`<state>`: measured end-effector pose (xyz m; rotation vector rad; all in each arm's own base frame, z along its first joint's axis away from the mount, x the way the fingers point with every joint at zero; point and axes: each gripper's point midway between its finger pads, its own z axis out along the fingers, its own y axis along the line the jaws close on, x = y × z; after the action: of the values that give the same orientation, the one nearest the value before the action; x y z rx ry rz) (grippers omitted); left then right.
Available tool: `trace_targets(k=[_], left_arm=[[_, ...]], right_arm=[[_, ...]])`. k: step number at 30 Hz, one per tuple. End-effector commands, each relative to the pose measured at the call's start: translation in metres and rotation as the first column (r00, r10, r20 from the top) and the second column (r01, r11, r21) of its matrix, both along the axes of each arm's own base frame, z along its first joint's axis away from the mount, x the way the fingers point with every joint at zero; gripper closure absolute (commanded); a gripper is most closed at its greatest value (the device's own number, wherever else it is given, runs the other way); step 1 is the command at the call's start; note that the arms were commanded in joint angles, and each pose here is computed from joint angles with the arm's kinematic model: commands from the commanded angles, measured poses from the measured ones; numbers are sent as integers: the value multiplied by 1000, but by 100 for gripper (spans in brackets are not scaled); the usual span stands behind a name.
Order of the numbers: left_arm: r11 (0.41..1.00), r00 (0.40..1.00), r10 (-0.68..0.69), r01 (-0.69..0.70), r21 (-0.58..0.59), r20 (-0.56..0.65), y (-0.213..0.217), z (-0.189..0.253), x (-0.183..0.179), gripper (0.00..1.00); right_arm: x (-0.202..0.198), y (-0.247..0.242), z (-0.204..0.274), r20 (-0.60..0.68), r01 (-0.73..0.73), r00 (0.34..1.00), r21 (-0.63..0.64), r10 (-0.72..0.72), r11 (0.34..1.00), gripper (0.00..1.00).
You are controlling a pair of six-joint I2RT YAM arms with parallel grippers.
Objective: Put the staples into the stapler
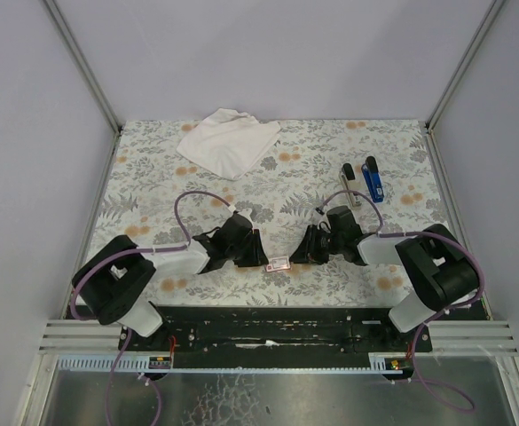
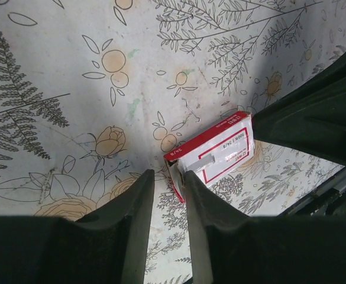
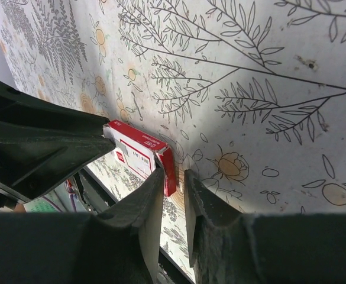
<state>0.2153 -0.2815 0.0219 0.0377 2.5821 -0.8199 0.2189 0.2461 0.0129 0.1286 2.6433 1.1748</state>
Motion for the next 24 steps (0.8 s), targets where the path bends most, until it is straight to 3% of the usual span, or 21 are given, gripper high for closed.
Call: trace_targets(k=[1,18,21,24], left_arm=[[999,1000,-16,16,-34,-2,-7,-2,0,75],[998,999,-32,31,-50,-8,-9,-2,-4,81],[998,999,-33,33,-48,2,-9,-1,-3,81],[999,999,-35,37,-39,40,-7,4,1,75]], right_arm=[[5,9,6,20,-20,1000,13,20,1000,73],[3,13,0,30,-58,998,-40,59,998,80],[4,14,1,39,-66,997,-41,67,997,86],[6,12,3,52,-76,995,-63,79,995,100]])
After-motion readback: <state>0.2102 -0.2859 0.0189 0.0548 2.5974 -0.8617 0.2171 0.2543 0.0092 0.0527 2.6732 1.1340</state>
